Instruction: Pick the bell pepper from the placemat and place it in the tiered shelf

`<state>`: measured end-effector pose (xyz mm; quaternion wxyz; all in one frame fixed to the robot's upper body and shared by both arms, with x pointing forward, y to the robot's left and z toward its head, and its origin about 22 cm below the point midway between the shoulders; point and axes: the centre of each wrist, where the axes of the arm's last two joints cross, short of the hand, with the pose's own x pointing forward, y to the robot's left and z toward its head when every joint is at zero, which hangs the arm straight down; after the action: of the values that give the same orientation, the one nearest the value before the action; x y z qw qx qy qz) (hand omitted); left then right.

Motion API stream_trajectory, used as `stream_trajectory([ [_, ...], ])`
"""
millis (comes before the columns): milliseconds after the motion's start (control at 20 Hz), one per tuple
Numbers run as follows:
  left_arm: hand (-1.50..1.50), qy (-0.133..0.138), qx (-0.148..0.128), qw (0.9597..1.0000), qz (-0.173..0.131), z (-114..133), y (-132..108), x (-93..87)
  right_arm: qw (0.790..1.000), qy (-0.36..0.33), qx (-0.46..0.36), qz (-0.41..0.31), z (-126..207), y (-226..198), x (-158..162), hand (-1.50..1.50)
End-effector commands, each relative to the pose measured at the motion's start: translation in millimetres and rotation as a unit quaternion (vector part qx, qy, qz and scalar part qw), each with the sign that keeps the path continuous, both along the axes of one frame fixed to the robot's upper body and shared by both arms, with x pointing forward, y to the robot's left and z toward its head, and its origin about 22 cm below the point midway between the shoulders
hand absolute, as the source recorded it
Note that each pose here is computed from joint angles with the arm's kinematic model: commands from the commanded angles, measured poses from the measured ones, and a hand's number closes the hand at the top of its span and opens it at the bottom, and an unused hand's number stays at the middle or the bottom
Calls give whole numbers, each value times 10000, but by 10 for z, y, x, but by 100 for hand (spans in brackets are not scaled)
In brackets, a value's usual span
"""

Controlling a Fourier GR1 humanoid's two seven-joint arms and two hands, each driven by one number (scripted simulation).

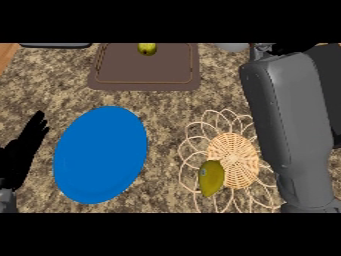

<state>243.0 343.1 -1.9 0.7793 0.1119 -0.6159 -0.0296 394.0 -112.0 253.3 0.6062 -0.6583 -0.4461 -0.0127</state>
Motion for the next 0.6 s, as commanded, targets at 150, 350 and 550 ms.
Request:
stream_trajectory([
  [150,0,-35,-5,10000,93,9,17,-20,9925,-531,274,-1064,495,191,-62,150],
  [350,0,17,-83,9999,57,4,-10,-12,9873,-207,-111,-1570,628,113,-19,150],
  [550,0,22,53,9999,112,30,113,-43,9825,106,-307,-1836,757,-102,53,150],
])
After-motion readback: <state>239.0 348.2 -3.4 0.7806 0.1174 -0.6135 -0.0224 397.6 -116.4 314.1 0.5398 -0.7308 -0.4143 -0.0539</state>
